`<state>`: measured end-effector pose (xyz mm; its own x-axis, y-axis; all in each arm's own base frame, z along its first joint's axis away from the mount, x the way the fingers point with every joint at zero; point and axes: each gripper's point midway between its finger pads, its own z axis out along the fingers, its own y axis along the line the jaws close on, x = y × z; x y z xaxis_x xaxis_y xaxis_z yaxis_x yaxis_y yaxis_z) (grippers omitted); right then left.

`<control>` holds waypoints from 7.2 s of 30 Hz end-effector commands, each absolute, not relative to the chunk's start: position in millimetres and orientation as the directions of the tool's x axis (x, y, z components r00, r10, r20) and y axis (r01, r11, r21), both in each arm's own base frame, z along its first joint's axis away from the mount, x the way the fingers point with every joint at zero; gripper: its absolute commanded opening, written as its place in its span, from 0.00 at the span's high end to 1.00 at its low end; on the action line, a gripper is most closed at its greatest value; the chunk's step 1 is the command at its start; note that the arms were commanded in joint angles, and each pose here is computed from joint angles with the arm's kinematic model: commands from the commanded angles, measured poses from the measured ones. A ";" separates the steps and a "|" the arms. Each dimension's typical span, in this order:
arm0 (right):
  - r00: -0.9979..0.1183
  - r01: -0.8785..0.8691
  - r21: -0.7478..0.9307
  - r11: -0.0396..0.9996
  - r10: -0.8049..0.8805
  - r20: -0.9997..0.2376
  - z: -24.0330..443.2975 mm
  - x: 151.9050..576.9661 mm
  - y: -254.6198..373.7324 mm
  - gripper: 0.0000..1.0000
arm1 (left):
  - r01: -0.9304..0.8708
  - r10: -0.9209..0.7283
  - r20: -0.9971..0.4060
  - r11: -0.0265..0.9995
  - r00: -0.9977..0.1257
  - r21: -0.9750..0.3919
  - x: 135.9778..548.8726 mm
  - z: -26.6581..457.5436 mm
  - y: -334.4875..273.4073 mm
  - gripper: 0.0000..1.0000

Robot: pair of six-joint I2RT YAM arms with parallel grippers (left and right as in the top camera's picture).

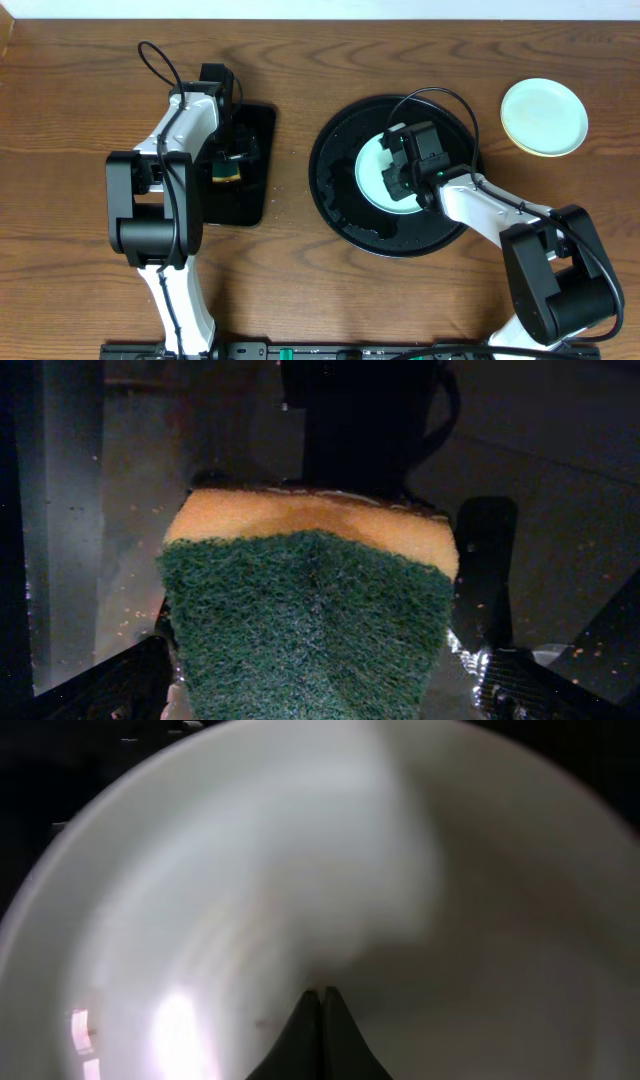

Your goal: Clean dirty plates on tray and stack at the side

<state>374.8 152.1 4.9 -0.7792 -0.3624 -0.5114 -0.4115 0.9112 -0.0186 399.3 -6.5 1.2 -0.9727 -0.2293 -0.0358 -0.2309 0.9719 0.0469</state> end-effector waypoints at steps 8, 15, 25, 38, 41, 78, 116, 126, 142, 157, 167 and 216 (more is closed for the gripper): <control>-0.734 -0.248 -0.071 0.966 -0.235 -0.637 95.9 373.6 121.5 0.98 | -0.221 -0.220 -0.020 0.973 -0.975 0.064 395.5 -4.3 -4.1 0.04; -0.833 -0.097 -0.014 0.995 -0.089 -0.546 58.3 379.4 66.1 0.72 | -0.221 -0.220 -0.020 0.973 -0.975 0.064 395.5 -4.3 -4.1 0.04; -0.904 -0.115 0.180 0.977 -0.027 -0.426 -7.3 379.5 73.4 0.84 | -0.221 -0.220 -0.020 0.973 -0.975 0.064 395.5 -4.3 -4.1 0.04; -0.553 0.248 0.028 0.968 0.165 -0.817 189.1 411.6 -27.2 0.99 | -0.221 -0.220 -0.020 0.973 -0.975 0.064 395.5 -4.3 -4.1 0.04; -0.480 0.412 -0.017 0.911 0.202 -0.854 209.3 400.6 -73.7 0.99 | -0.221 -0.220 -0.020 0.973 -0.975 0.064 395.5 -4.3 -4.1 0.04; -0.510 0.660 0.089 0.746 0.532 -0.676 100.0 385.6 -241.9 0.32 | -0.221 -0.220 -0.020 0.973 -0.975 0.064 395.5 -4.3 -4.1 0.04; -0.192 0.746 0.319 0.585 0.647 -0.738 168.8 354.2 -294.3 0.99 | -0.221 -0.220 -0.020 0.973 -0.975 0.064 395.5 -4.3 -4.1 0.04; -0.399 0.578 0.248 0.777 0.534 -0.746 90.2 453.7 -213.6 0.99 | -0.221 -0.220 -0.020 0.973 -0.975 0.064 395.5 -4.3 -4.1 0.04; -0.564 0.320 0.047 0.946 0.231 -0.793 61.1 480.5 -185.1 0.64 | -0.221 -0.220 -0.020 0.973 -0.975 0.064 395.5 -4.3 -4.1 0.04; -0.724 0.433 0.138 0.891 0.435 -0.535 -18.0 435.5 -154.4 0.99 | -0.221 -0.220 -0.020 0.973 -0.975 0.064 395.5 -4.4 -4.1 0.04; -0.806 0.492 0.092 0.866 0.493 -0.328 -25.9 380.8 -139.4 0.99 | -0.221 -0.220 -0.020 0.973 -0.975 0.064 395.5 -4.3 -4.1 0.04; -0.710 0.001 0.201 0.980 0.142 -0.690 201.8 370.6 11.3 0.01 | -0.221 -0.220 -0.020 0.973 -0.975 0.064 395.5 -4.3 -4.1 0.04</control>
